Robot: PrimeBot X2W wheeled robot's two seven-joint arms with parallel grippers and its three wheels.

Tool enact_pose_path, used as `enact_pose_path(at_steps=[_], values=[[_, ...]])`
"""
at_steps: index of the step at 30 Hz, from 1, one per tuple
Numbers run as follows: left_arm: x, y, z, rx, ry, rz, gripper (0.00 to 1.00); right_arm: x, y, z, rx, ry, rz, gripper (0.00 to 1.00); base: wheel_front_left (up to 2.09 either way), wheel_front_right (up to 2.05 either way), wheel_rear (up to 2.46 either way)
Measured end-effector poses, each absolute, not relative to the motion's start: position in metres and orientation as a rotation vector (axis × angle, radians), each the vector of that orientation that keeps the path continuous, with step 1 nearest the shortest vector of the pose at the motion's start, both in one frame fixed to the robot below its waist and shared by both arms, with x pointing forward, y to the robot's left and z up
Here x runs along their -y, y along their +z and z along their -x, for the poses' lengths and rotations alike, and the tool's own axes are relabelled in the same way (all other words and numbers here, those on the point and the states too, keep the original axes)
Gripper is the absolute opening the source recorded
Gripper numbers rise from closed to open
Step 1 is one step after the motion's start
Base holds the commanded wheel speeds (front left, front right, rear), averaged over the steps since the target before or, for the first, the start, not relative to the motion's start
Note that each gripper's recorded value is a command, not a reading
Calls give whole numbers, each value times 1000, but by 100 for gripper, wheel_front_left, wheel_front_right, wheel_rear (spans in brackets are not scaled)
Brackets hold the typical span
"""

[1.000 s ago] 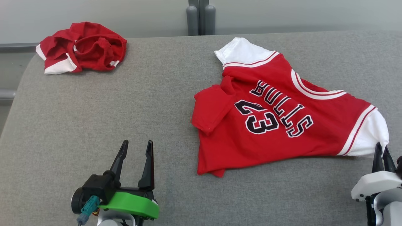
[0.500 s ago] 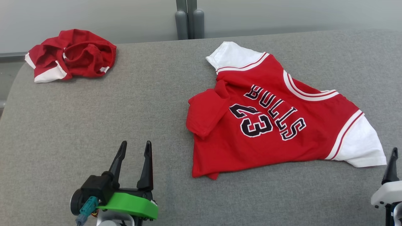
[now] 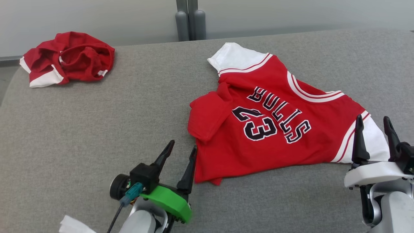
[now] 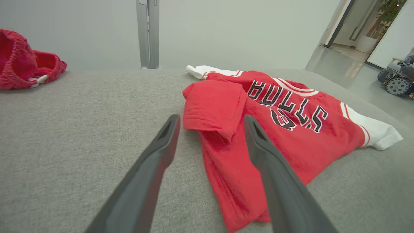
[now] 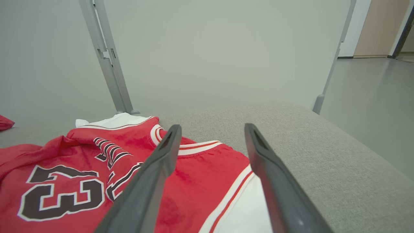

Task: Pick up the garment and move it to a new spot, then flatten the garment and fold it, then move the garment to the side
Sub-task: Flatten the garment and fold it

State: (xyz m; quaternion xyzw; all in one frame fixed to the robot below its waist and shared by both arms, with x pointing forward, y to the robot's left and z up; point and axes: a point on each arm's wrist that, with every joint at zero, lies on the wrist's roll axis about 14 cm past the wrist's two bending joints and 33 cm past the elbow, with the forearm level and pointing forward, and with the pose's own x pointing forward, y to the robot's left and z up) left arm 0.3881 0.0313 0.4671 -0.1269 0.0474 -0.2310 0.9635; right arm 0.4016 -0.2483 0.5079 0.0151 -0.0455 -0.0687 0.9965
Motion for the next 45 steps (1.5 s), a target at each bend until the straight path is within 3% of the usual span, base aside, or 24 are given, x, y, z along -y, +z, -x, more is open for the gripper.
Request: enact_pose_path(at_steps=[9, 17, 18, 19, 20, 25, 36, 45], values=[[12, 446, -405, -171, -616, 164, 100, 240, 516, -404, 120, -108, -48, 100, 0, 0, 0], [17, 416, -423, -252, -602, 72, 100, 259, 508, -396, 96, -166, -40, 100, 0, 0, 0], [17, 413, -425, -259, -596, 69, 47, 262, 507, -394, 93, -174, -38, 100, 0, 0, 0], [17, 412, -427, -262, -591, 66, 12, 265, 507, -393, 91, -182, -36, 100, 0, 0, 0], [17, 411, -428, -263, -589, 65, 0, 266, 506, -393, 90, -186, -35, 100, 0, 0, 0], [14, 423, -436, -229, -564, 81, 0, 270, 507, -392, 93, -199, -36, 100, 0, 0, 0], [-42, 541, -495, 151, -380, 78, 0, 257, 510, -401, 106, -160, -44, 100, 0, 0, 0], [-46, 600, -547, 311, -359, 10, 0, 267, 507, -398, 93, -187, -34, 100, 0, 0, 0]])
